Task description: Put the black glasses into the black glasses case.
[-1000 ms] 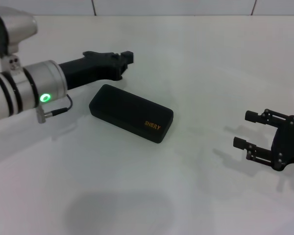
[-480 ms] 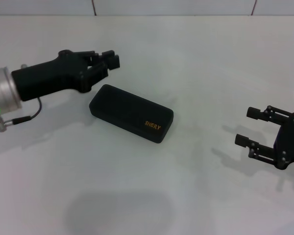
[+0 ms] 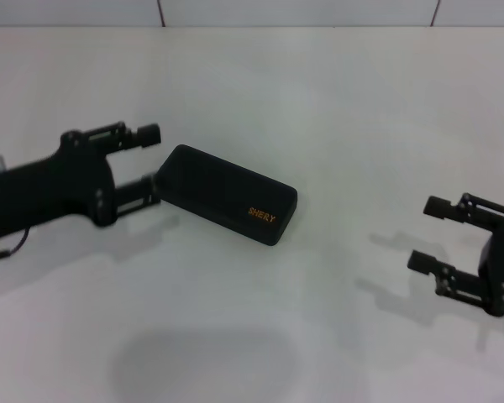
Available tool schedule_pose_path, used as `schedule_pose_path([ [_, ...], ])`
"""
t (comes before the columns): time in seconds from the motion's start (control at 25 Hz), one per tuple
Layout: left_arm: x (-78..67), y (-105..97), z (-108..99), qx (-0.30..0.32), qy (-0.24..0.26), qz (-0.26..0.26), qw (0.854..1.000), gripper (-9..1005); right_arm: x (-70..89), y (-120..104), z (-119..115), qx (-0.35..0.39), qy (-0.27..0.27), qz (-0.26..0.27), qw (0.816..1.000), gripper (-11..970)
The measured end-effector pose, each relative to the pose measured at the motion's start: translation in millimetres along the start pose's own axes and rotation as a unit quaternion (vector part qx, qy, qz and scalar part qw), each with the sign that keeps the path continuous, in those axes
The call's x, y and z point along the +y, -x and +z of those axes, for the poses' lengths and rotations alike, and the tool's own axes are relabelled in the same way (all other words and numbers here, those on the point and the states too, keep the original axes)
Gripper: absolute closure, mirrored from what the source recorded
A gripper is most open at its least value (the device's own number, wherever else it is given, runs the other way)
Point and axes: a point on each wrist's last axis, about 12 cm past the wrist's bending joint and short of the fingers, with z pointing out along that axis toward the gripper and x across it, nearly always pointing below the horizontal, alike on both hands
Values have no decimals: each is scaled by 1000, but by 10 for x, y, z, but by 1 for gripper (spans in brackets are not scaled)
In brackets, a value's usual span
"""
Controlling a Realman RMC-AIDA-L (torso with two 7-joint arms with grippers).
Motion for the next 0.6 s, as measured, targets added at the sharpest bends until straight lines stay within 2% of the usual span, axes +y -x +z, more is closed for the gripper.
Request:
schedule_pose_path([
  [0.04, -40, -27, -34, 0, -4, 8, 1000, 399, 27, 4, -25, -4, 5, 2, 1000, 300],
  [0.16, -162, -135, -155, 8, -10, 19, 1000, 335, 92, -3, -80, -11, 11, 4, 1000, 300],
  [0.32, -220, -237, -227, 24, -6, 19, 1000, 251, 152, -53, -121, -8, 6, 6, 1000, 300],
  [0.48, -271, -424, -328, 35, 17, 9, 999, 166, 178, -181, -144, 11, -28, 21, 999, 300],
  [0.6, -296, -562, -377, 41, 35, -3, 999, 143, 144, -259, -137, 34, -52, 27, 998, 300],
])
